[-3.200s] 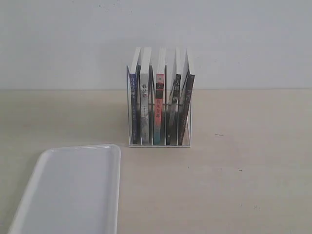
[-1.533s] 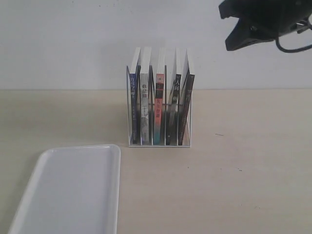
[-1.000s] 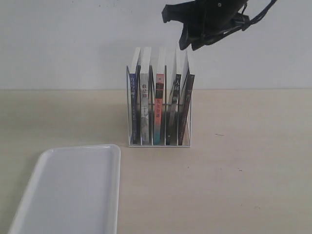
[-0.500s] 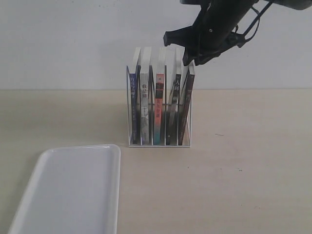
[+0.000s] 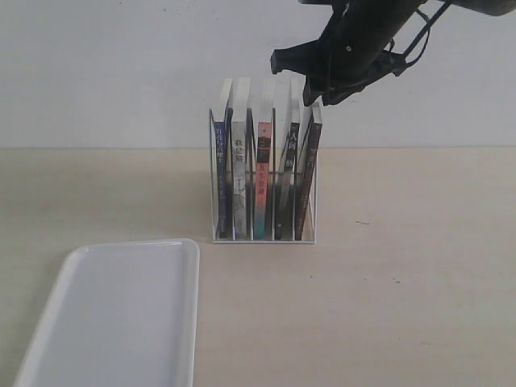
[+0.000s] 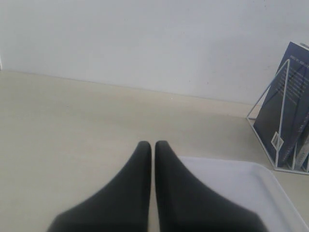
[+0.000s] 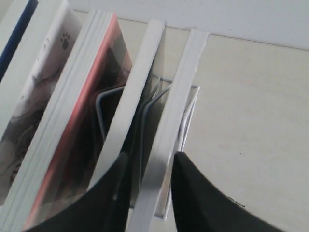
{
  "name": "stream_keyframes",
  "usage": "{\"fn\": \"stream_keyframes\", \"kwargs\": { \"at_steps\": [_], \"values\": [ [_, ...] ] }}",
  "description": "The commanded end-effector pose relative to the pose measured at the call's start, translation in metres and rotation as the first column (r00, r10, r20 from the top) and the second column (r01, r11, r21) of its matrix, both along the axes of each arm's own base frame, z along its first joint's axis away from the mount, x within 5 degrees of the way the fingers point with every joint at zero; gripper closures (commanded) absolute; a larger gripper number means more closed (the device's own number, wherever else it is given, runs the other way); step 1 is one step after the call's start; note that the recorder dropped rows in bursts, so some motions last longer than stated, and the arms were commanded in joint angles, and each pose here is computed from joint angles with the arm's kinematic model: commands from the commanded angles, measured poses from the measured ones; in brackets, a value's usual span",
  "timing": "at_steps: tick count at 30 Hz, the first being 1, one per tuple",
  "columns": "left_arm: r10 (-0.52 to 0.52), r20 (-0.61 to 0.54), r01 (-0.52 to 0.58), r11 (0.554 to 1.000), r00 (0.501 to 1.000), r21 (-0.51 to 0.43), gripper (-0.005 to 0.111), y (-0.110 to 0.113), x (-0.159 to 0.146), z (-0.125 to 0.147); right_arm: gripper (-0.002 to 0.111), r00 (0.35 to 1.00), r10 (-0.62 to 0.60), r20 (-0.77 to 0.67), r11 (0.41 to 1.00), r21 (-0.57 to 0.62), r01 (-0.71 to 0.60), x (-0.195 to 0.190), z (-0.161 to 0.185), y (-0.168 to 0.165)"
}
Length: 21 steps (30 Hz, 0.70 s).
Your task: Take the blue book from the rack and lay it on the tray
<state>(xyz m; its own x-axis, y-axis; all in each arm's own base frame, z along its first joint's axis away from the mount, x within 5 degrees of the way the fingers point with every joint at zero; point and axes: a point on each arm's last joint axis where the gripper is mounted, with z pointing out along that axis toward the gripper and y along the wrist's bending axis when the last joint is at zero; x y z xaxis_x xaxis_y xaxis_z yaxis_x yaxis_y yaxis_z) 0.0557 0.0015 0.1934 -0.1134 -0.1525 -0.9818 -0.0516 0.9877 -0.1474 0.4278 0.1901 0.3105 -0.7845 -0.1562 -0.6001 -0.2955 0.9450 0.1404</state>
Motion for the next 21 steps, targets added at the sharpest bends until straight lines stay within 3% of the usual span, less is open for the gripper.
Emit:
{"fn": "stream_keyframes", "kwargs": {
  "at_steps": [1, 12, 17, 21],
  "values": [
    [0.004, 0.008, -0.004, 1.000, 1.000, -0.017, 0.103, 0.0000, 0.0002, 0.0017, 0.080, 1.000, 0.000, -0.004, 1.000, -0.014, 0.000, 0.0054, -0.0094, 0.0016],
    [0.004, 0.008, -0.004, 1.000, 1.000, -0.017, 0.103, 0.0000, 0.0002, 0.0017, 0.081, 1.000, 0.000, -0.004, 1.000, -0.014, 0.000, 0.0085, -0.0151, 0.0029],
    [0.004, 0.008, -0.004, 1.000, 1.000, -0.017, 0.103, 0.0000, 0.0002, 0.0017, 0.108, 1.000, 0.001, -0.007, 1.000, -0.015, -0.002, 0.0079, -0.0153, 0.0035],
    [0.004, 0.008, -0.004, 1.000, 1.000, -0.017, 0.103, 0.0000, 0.0002, 0.0017, 0.108, 1.000, 0.002, -0.007, 1.000, -0.016, -0.002, 0.0079, -0.0153, 0.0035]
  ]
}}
